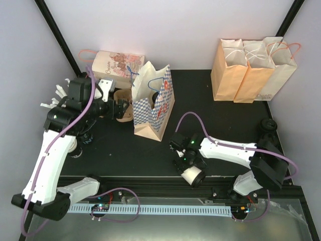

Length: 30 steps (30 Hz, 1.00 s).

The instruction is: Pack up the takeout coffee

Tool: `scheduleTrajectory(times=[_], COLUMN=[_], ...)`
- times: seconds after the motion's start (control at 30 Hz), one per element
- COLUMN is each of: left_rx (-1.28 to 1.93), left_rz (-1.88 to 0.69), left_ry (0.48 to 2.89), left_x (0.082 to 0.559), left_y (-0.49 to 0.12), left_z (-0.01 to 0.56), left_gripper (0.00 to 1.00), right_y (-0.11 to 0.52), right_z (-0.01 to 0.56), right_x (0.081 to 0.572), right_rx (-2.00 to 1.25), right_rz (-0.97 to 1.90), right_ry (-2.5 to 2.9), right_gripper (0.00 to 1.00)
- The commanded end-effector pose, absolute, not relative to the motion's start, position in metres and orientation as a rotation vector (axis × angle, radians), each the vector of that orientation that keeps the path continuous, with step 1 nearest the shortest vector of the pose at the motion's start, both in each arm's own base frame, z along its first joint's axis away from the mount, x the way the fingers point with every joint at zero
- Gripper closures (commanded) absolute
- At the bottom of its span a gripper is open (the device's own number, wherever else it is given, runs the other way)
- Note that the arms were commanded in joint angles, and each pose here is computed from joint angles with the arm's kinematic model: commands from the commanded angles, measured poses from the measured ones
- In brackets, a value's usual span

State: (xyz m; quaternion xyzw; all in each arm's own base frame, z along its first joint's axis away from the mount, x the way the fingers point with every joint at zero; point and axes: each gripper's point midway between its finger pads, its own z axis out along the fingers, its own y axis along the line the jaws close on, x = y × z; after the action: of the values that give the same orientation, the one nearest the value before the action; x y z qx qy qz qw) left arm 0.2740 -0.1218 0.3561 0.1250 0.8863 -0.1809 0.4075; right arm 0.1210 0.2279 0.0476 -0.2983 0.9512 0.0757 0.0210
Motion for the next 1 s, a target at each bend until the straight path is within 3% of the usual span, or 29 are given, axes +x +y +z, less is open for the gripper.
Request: scheduleTrajectory(times=[0.0, 0.17, 0.47, 0.53, 0.6, 0.67, 0.97], left_rx=[0.35, 0.367, 0.41, 0.409, 0.4, 0.383, 0.327], left_rz=[-0.471, -0.457, -0.591, -0.644, -0.709, -0.794, -1.208], left_ry=[2.137, 2.155, 2.172, 2.176, 2.189, 2.207, 2.219], left_x=[0.266, 0.26, 0.249, 0.244, 0.239, 0.234, 0.219], left_y=[-0.123, -0.121, -0.137, -0.142, -0.148, -0.155, -0.2], left_z=[0.368, 0.36, 0.337, 0.329, 0.319, 0.308, 0.259], left_gripper=[0.11, 0.11, 0.11, 0.11, 0.04, 0.01, 0.01], right_y=[0.238, 0.25, 0.276, 0.281, 0.283, 0.285, 0.266], right_z=[0.048, 0.058, 0.067, 0.072, 0.078, 0.085, 0.132], right_x=[0.138, 0.164, 0.236, 0.249, 0.257, 0.259, 0.24], right_rx=[-0.956, -0.975, -0.889, -0.901, -0.911, -0.915, -0.727], right_rz=[0.15, 0.056, 0.043, 0.04, 0.017, 0.025, 0.203], right_ry=[2.903, 2.827, 2.731, 2.692, 2.658, 2.636, 2.559], right_gripper=[0.24, 0.34, 0.35, 0.29, 0.11, 0.01, 0.0])
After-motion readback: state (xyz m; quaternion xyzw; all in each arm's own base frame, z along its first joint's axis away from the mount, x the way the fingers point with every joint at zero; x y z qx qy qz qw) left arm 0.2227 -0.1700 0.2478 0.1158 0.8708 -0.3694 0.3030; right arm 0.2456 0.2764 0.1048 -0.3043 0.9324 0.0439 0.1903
